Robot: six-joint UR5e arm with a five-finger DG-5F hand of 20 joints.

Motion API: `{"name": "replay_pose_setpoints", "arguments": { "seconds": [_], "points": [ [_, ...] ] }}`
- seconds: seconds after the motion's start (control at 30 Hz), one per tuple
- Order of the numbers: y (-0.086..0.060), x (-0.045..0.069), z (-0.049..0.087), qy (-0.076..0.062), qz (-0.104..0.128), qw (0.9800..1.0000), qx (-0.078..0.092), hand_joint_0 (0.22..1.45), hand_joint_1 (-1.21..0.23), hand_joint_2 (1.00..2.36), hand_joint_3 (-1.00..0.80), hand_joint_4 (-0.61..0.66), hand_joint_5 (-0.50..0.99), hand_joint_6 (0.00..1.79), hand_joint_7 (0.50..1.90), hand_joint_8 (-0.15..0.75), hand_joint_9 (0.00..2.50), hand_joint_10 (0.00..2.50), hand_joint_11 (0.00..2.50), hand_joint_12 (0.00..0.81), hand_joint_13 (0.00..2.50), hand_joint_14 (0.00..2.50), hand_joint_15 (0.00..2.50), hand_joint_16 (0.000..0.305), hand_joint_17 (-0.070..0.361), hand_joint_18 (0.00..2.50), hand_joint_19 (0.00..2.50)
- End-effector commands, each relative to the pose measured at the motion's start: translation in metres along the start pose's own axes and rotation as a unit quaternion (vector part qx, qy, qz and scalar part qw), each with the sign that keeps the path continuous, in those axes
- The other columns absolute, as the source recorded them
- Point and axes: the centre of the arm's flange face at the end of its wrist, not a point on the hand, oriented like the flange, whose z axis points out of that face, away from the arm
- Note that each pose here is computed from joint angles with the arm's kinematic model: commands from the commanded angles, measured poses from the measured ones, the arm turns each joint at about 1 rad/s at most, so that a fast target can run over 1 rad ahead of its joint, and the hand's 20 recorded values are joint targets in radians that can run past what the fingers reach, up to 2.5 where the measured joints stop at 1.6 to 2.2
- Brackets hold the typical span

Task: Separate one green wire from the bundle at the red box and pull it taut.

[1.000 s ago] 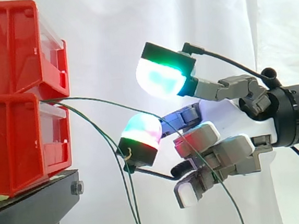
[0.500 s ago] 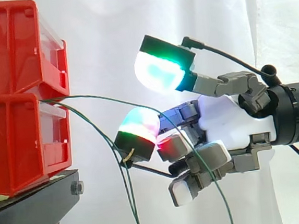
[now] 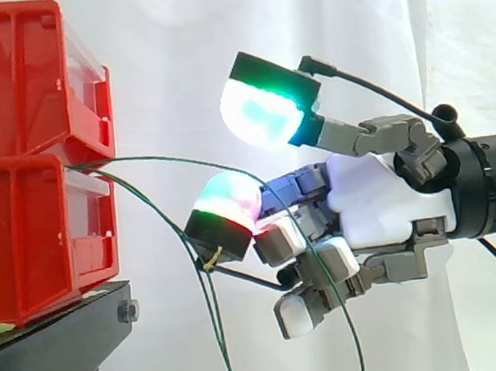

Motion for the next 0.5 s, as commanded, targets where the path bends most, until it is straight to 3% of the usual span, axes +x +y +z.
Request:
{"name": "replay_pose_setpoints", "arguments": {
  "seconds": [0.0,0.47],
  "points": [
    [0.0006,0.0000,-0.0001,0.000,0.000,1.0000,-0.001,0.54,-0.50,1.00,-0.50,0.23,-0.22,0.83,0.90,0.384,1.20,0.02,0.80,0.366,1.10,0.02,0.52,0.052,0.117,0.92,0.37],
    [-0.0006,0.0000,0.0001,0.000,0.000,1.0000,0.000,0.54,-0.50,1.00,-0.50,0.22,-0.22,0.83,0.91,0.372,1.32,0.02,1.00,0.365,1.04,0.02,0.51,0.052,0.116,0.89,0.37]
  ]
}}
